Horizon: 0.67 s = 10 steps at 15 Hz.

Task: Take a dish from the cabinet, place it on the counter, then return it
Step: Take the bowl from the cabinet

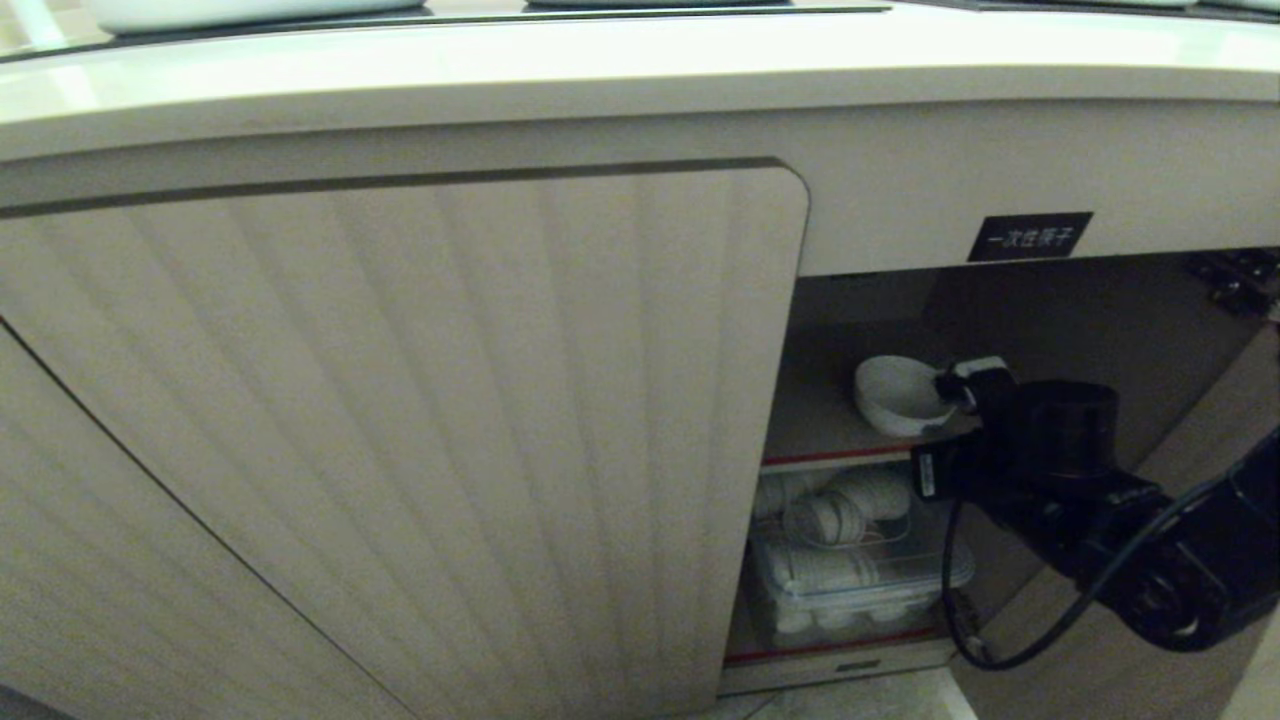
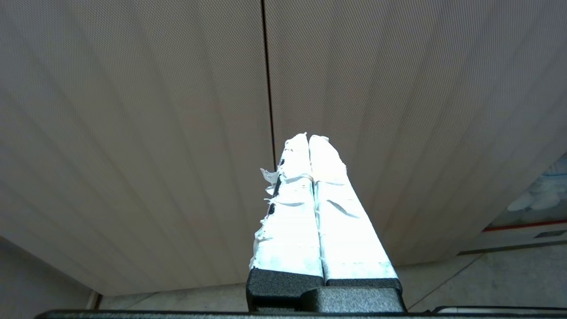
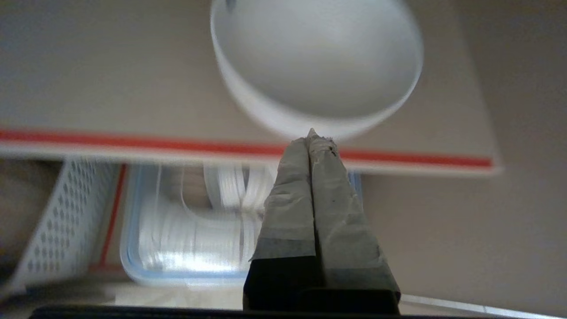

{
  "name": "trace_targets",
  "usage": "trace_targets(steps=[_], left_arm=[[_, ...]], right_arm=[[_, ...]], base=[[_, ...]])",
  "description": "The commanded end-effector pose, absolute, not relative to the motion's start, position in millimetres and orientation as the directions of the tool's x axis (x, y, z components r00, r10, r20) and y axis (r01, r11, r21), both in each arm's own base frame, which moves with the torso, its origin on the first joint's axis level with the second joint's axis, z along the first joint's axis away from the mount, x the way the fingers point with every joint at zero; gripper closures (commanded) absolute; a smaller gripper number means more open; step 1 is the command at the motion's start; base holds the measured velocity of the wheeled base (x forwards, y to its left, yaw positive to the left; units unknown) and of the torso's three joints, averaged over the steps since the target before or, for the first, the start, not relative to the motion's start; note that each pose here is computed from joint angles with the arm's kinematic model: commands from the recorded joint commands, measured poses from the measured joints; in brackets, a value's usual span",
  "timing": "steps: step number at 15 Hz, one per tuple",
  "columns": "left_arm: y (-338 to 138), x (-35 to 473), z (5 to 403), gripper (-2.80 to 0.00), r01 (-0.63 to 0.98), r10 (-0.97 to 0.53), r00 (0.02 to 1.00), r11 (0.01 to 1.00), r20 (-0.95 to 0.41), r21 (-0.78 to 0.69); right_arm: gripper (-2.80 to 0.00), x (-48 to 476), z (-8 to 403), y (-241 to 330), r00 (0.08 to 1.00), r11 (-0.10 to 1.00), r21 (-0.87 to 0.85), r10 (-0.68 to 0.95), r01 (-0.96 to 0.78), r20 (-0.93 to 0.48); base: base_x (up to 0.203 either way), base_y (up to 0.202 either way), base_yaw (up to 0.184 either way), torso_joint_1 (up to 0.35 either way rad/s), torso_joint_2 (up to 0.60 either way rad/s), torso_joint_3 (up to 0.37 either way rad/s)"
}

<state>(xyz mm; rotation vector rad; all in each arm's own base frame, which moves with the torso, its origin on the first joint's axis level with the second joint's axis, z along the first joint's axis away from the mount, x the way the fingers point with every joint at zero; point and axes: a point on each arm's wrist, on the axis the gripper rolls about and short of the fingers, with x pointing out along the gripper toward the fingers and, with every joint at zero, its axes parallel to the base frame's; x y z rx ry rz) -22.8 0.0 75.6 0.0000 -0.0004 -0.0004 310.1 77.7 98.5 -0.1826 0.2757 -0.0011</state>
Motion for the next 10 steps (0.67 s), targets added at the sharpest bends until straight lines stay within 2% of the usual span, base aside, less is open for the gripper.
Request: trace_targets(steps=[1,5,10], left_arm=[[0.0,-22.8,75.5,0.00,0.000,0.000,1.000,1.000,0.000,0.000],[0.0,-22.9,75.9,0.00,0.000,0.000,1.000,1.000,0.001,0.000],[0.0,-22.8,75.5,0.00,0.000,0.000,1.000,1.000,0.000,0.000]], right_arm=[[0.00,308.7,106.4,77.4,0.972,0.985,-0.171,-0.026,-0.015,-0.232],[0.00,309.7,118.6,77.2,0.994,0.990,-0.140,-0.023,0.007,-0.111],[0.00,303.0,115.5,71.6,0.995,0.990,-0.137,-0.034,0.022,-0.090]], base=[[0.000,0.000,0.000,0.000,0.00,0.000],[0.000,0.000,0.000,0.000,0.00,0.000],[0.000,0.000,0.000,0.000,0.00,0.000]])
